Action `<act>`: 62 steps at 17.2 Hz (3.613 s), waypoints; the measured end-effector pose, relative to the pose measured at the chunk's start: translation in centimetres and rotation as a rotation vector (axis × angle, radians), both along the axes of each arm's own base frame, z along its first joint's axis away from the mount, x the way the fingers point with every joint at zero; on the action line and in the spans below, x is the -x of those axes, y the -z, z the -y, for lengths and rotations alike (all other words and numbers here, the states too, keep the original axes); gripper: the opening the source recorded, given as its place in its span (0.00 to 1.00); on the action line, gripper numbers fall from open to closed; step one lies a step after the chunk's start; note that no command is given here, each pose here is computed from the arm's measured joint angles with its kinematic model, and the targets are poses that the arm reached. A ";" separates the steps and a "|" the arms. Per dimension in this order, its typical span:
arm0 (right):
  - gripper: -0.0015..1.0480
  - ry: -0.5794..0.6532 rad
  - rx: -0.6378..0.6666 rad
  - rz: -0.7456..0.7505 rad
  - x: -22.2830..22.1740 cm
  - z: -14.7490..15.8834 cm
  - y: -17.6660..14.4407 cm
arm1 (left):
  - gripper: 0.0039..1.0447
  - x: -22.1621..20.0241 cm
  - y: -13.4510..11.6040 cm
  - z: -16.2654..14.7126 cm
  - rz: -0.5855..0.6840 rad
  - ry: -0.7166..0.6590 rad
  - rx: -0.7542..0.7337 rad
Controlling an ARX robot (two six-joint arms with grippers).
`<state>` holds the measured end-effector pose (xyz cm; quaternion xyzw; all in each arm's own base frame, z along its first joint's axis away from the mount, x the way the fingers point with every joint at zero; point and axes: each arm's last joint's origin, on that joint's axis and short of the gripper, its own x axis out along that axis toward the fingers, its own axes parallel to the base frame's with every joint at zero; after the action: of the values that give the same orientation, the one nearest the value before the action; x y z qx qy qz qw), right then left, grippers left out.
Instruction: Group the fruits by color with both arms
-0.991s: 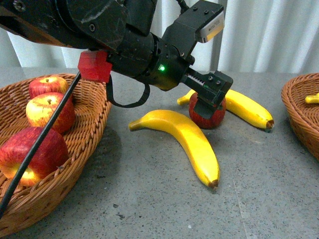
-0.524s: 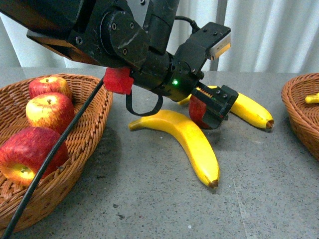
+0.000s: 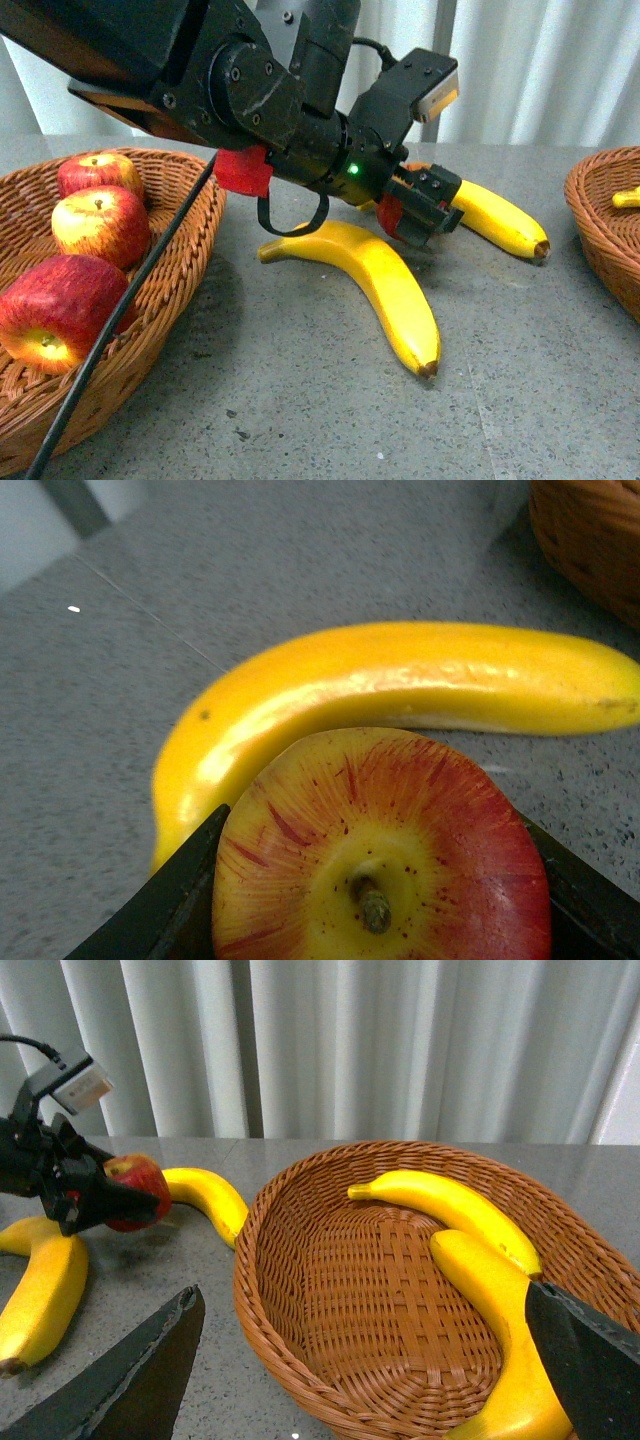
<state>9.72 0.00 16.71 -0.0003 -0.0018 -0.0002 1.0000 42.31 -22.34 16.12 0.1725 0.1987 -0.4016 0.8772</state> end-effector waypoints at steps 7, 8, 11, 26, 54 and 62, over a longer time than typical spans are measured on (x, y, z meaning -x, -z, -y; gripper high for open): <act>0.94 0.000 0.000 0.000 0.0 0.0 0.0 | 0.65 8.6 -10.6 -10.8 0.295 -0.694 0.257; 0.94 0.000 0.000 0.000 0.0 0.0 0.0 | 0.65 8.9 -10.5 -11.4 0.290 -0.722 0.261; 0.94 0.000 0.000 0.000 0.0 0.0 0.0 | 0.65 10.8 -10.2 -14.0 0.291 -0.872 0.284; 0.94 0.000 0.000 0.000 0.0 0.0 0.0 | 0.94 18.4 -6.5 -19.0 0.238 -1.299 0.453; 0.94 0.000 0.000 0.000 0.0 0.0 0.0 | 0.01 29.7 -0.9 -22.3 0.414 -0.840 0.376; 0.94 0.000 0.000 0.000 0.0 0.0 0.0 | 0.01 31.3 -1.0 -22.3 0.420 -0.839 0.379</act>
<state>9.72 0.00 16.71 -0.0003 -0.0018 -0.0002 1.0000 11.05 -0.01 17.08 -0.0073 -0.0064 -0.0002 1.0000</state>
